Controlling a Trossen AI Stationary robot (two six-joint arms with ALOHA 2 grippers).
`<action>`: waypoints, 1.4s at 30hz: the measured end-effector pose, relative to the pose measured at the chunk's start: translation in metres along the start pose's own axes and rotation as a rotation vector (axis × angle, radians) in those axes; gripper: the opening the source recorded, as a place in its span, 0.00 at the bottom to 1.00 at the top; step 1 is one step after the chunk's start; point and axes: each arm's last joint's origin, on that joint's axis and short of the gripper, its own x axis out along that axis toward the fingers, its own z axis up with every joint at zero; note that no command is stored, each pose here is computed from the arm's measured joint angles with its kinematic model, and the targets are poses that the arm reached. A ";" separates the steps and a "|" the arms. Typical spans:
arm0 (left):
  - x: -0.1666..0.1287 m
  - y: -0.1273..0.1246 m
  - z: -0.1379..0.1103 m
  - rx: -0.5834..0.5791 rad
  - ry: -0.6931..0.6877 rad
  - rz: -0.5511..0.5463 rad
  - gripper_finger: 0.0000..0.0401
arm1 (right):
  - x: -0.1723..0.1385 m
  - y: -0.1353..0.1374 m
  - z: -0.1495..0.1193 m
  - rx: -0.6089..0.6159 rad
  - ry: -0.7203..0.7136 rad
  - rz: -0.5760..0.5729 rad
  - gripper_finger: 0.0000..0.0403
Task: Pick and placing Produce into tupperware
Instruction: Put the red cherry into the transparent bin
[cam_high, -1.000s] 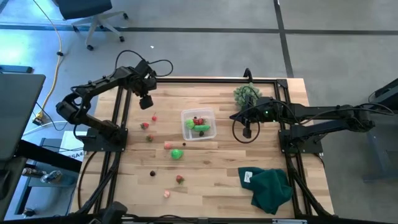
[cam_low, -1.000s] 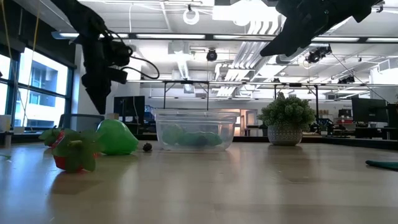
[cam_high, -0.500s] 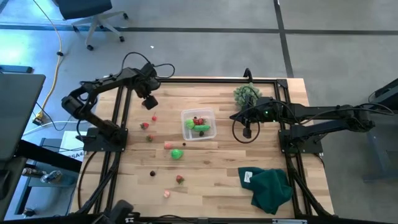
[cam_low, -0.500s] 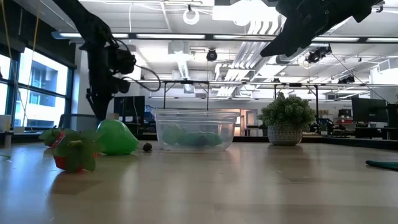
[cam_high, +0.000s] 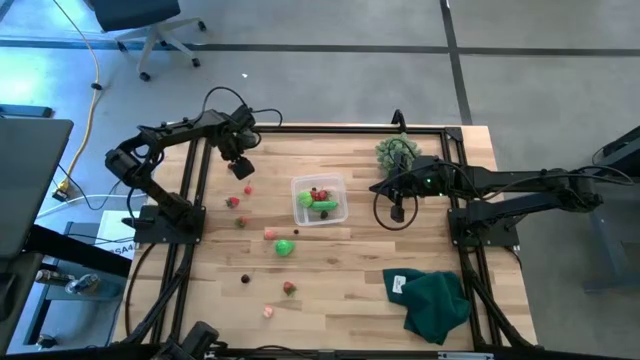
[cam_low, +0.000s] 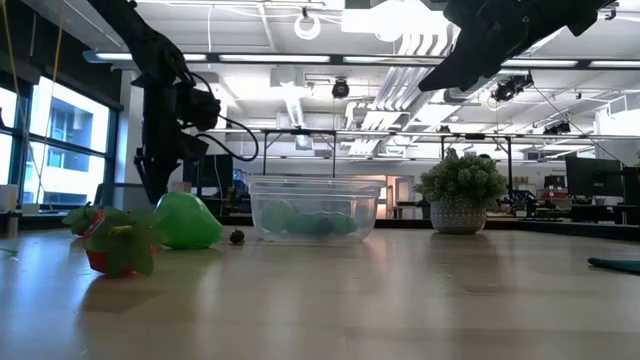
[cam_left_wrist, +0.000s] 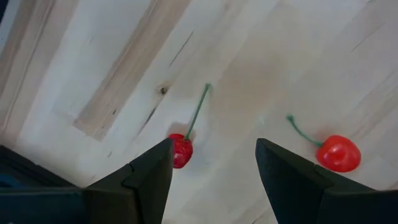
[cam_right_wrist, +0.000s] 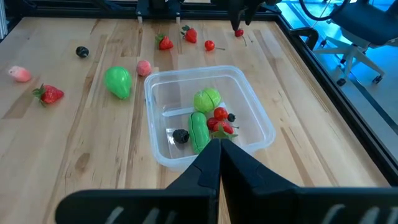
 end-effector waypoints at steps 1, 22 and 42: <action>0.000 0.000 0.000 0.014 0.001 -0.008 0.54 | 0.000 0.000 0.000 0.000 0.000 0.000 0.00; -0.002 -0.043 0.002 0.448 0.017 -0.150 0.54 | 0.000 0.000 0.000 0.000 0.000 0.000 0.00; -0.014 -0.100 0.009 0.724 0.015 -0.058 0.54 | 0.000 0.000 -0.001 0.000 0.006 0.001 0.00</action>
